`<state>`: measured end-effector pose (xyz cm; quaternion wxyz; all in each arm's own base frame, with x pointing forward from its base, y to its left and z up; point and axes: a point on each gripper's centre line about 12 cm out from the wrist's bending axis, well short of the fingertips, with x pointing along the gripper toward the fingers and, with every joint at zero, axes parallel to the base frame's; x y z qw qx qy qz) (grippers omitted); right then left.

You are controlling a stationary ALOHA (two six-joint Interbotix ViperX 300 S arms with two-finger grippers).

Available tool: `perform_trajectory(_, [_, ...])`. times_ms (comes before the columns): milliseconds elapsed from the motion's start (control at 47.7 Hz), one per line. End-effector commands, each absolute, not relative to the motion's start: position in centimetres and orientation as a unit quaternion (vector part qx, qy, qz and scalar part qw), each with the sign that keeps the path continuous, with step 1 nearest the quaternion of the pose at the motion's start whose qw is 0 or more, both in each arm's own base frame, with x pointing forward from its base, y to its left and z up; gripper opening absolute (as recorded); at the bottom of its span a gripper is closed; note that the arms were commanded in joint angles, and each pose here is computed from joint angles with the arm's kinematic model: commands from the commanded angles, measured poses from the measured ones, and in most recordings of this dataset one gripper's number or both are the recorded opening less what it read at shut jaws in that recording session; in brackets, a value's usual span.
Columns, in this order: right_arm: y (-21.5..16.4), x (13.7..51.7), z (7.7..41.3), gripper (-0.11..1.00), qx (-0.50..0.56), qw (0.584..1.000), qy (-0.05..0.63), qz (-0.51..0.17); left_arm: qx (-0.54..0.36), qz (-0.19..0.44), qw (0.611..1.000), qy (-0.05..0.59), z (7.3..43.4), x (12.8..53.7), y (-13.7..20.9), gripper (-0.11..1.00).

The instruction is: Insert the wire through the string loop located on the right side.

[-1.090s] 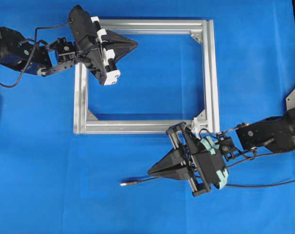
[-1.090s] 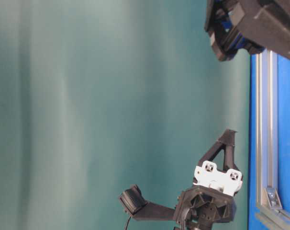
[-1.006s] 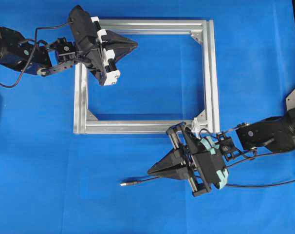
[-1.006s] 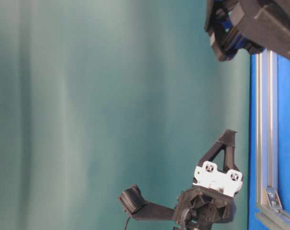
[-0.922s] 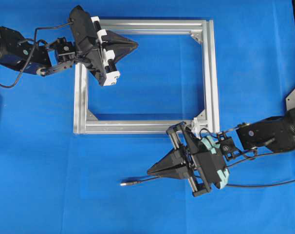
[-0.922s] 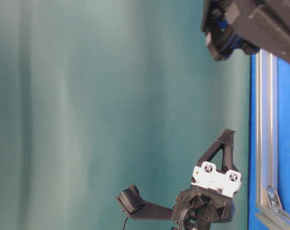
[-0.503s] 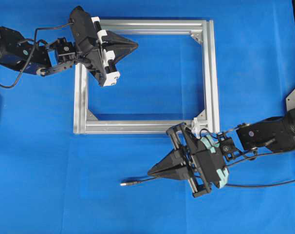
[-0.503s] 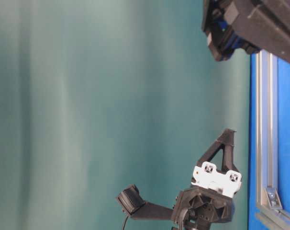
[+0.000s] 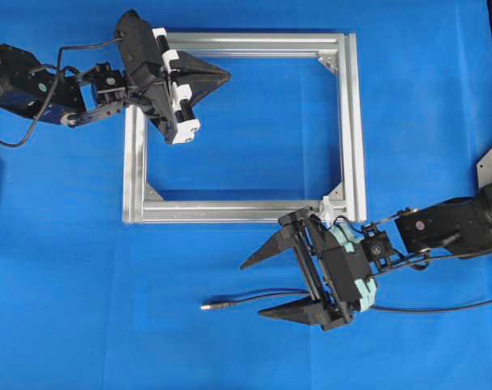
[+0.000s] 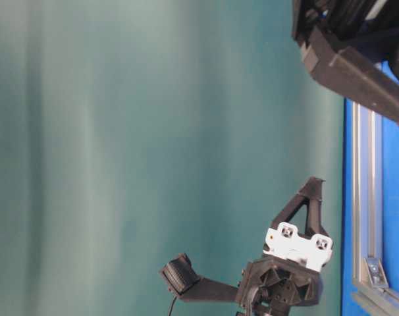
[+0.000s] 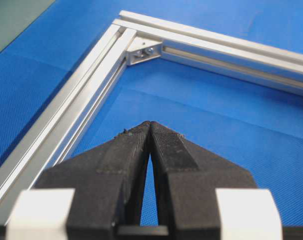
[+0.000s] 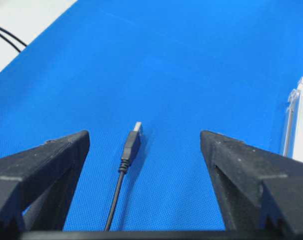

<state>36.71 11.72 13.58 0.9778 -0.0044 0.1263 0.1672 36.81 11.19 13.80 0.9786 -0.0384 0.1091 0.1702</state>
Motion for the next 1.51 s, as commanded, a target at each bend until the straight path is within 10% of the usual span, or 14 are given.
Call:
perform_trajectory(0, [12.1, 37.3, 14.6, 0.86, 0.003, 0.98, 0.11, 0.166, -0.034, 0.17, 0.981, 0.084, 15.5, 37.2, 11.4, 0.02])
perform_trajectory(922, [13.3, 38.9, 8.0, 0.83, 0.032, 0.974, 0.184, 0.13, -0.034, 0.171, 0.981, 0.084, 15.5, 37.0, 11.4, 0.02])
perform_trajectory(1257, [13.3, 39.0, 7.5, 0.05, 0.017, 0.97, 0.205, 0.133, -0.035, 0.171, 0.981, 0.085, 15.4, 37.0, 11.4, 0.02])
perform_trajectory(1488, [13.3, 39.0, 7.6, -0.04, 0.018, 0.97, 0.203, 0.133, -0.035, 0.171, 0.981, 0.086, 15.4, 37.0, 11.4, 0.02])
